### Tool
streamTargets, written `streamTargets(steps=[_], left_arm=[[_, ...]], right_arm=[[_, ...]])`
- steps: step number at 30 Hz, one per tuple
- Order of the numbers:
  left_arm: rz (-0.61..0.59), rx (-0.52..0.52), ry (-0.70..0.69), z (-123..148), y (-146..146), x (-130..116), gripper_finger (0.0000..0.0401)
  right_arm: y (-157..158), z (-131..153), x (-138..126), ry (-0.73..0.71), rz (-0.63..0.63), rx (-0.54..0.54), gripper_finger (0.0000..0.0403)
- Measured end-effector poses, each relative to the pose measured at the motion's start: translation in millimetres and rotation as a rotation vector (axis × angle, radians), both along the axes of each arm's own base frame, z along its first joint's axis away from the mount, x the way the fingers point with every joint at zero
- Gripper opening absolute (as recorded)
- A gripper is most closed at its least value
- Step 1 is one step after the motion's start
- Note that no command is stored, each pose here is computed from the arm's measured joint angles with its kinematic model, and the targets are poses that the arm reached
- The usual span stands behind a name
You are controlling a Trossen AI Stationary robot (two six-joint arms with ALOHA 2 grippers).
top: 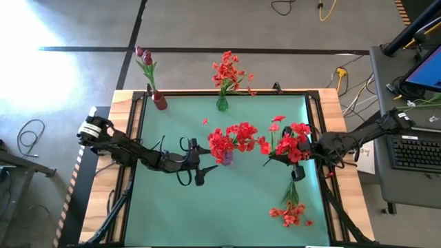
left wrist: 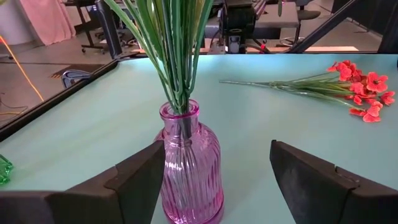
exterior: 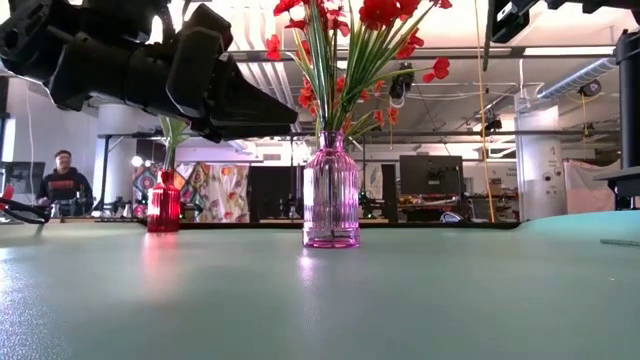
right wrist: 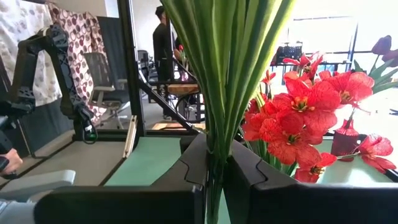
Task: Sort flowers into vase by color
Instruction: Put the orange flowers into the purple vase
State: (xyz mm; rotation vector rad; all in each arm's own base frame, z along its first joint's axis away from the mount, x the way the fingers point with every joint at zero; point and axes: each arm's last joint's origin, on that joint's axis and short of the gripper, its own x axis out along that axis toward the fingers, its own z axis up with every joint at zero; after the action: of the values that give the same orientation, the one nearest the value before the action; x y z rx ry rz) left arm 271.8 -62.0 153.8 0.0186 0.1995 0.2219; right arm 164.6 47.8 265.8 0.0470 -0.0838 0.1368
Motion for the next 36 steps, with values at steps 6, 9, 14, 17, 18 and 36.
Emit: streamTargets(steps=[6,9,14,17,18,36], left_arm=[[0.000,-0.002,-0.005,1,0,1,0.0275],[0.000,-0.002,-0.006,2,0,1,0.0275],[-0.001,-0.002,-0.006,2,0,1,0.0275],[-0.001,-0.002,-0.005,1,0,1,0.0275],[-0.001,-0.002,-0.005,1,0,1,0.0275],[-0.003,0.010,-0.002,1,0,1,0.0275]], right_arm=[[2,1,7,-0.040,0.000,0.012,0.0023],[5,-2,16,-0.048,-0.001,0.006,0.0023],[10,-8,31,-0.094,-0.008,-0.027,0.0023],[12,-10,37,-0.126,-0.012,-0.042,0.0023],[12,-10,38,-0.135,-0.014,-0.045,0.0023],[25,-9,91,-0.125,-0.168,-0.143,0.0023]])
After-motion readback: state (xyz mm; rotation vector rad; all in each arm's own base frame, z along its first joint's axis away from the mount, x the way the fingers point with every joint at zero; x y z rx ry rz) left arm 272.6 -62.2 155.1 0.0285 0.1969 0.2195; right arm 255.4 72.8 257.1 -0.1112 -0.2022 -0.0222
